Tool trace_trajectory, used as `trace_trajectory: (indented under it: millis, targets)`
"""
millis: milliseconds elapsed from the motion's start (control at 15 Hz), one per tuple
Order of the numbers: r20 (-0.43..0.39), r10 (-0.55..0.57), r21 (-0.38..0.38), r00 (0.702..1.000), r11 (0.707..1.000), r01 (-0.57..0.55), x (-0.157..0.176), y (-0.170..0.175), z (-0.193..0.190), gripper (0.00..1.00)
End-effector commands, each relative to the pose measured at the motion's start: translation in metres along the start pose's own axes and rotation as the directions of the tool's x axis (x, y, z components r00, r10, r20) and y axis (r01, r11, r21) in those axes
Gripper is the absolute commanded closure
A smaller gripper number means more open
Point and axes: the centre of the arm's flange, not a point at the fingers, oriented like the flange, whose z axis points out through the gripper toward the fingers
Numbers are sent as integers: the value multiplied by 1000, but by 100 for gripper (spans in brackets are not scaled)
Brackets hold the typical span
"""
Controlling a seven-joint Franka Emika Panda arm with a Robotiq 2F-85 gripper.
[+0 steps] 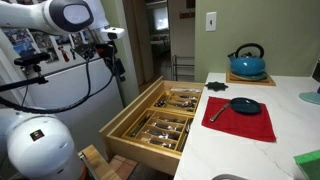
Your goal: Pick up the silver knife and put it in the bottom compartment of the right open drawer
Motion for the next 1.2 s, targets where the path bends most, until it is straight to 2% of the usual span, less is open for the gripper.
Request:
trace_trajectory:
  millis: [0, 400, 867, 1133]
  targets:
    - [0, 0, 0, 1000, 1000, 0, 0, 0, 0, 0]
    - [-1, -11, 8, 1000, 1000, 11, 6, 6, -1, 0]
    - [-8, -80, -40, 997, 996, 79, 78, 80, -2, 0]
    - [-4, -101, -30, 995, 994, 101, 124, 124, 7, 0]
